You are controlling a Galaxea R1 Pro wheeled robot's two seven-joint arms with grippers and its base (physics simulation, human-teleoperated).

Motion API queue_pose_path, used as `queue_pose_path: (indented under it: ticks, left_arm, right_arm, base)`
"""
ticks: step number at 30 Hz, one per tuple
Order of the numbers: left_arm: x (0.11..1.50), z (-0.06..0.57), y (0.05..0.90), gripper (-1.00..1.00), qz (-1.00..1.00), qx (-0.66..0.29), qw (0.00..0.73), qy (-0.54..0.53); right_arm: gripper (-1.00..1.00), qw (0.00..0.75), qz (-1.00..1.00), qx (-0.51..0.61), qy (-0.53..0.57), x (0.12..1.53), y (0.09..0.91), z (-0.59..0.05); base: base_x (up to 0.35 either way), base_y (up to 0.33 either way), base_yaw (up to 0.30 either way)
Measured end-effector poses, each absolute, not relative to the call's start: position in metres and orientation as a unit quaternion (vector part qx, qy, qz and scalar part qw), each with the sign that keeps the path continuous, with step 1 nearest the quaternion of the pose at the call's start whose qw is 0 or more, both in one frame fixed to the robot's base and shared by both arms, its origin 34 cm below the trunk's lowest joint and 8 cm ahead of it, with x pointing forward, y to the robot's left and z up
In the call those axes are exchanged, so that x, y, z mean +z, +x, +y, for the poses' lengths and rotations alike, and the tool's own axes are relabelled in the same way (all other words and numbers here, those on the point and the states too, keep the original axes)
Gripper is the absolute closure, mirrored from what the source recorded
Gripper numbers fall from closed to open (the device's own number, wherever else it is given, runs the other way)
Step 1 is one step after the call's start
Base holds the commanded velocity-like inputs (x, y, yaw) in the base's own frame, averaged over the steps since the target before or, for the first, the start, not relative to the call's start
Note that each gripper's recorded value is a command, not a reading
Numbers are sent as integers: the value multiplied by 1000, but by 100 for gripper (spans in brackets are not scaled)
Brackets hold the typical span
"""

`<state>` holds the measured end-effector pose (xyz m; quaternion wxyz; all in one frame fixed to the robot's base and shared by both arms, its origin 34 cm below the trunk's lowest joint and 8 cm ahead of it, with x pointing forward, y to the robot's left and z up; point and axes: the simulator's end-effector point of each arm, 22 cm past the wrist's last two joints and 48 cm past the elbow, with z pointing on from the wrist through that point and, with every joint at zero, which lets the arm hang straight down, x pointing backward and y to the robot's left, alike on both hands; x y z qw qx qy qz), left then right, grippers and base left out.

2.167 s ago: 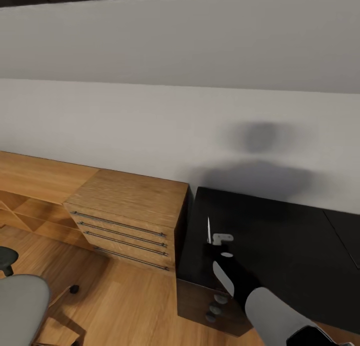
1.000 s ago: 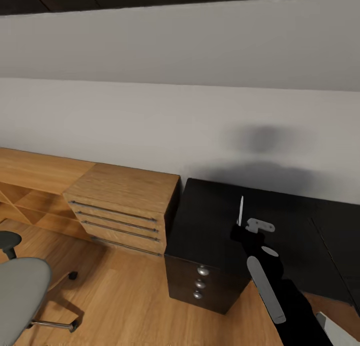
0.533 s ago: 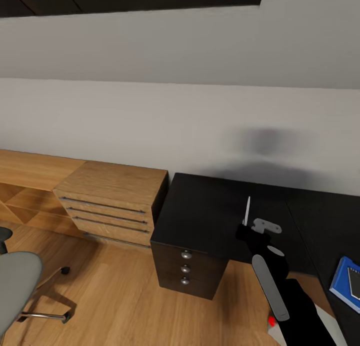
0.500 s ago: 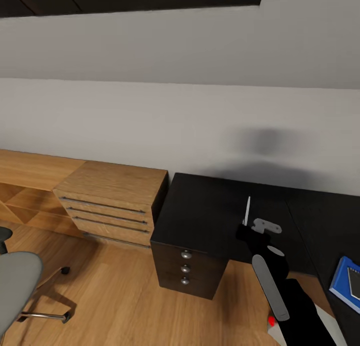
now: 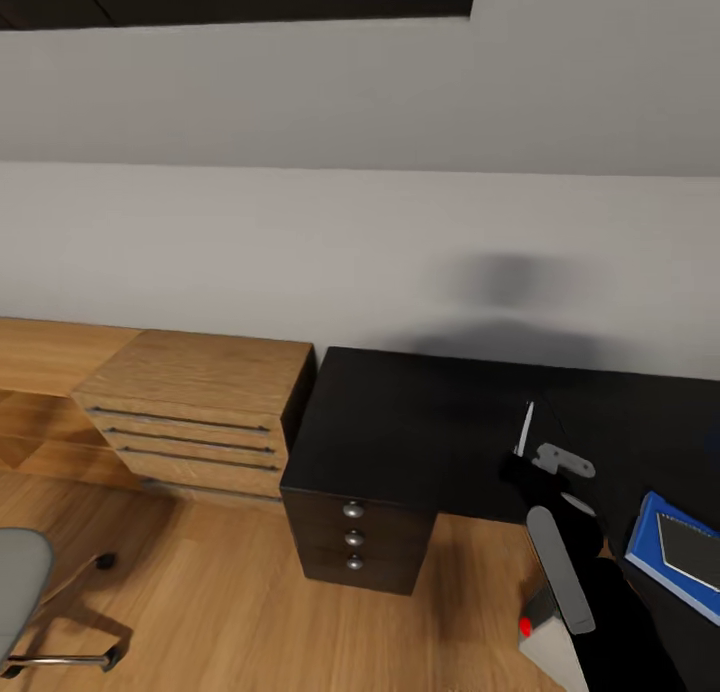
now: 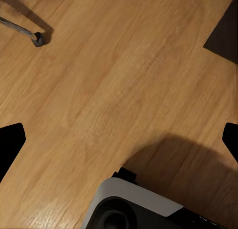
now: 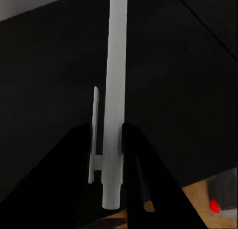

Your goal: In the bedroom, organize the workspace by keeping the computer under the desk, ensuring the monitor is on the desk, placing the keyboard on the desk next to the monitor, placing the mouse on the desk next to the keyboard, moving the folder from the swivel chair onto the desk next to the mouse, stacking the notebook on top of the folder with the pen on top of the notebook, and positioning the swivel chair next to the desk.

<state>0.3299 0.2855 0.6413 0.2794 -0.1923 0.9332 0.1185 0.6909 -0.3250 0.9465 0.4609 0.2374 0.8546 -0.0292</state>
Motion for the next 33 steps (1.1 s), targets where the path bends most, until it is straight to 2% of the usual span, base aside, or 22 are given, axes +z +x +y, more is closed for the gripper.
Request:
queue_pose_path:
  ticks: [10,23,29,33]
  left_arm:
    - [642,285,331,-100,933,118,280,-193]
    - [642,285,331,-100,933,118,280,-193]
    - [642,284,331,-100,933,117,280,-193]
    - [642,284,331,-100,933,117,280,-193]
  right_arm:
    - [100,431,851,-56,294,916,672,-376]
    - [100,437,835,-81,325,913,664,-417]
    - [100,405,847,-100,329,884,650,-434]
    - [100,401,853,-95,320,876,653,-439]
  base:
    - [0,0,-281]
    - [0,0,-295]
    - [0,0,-293]
    - [0,0,-94]
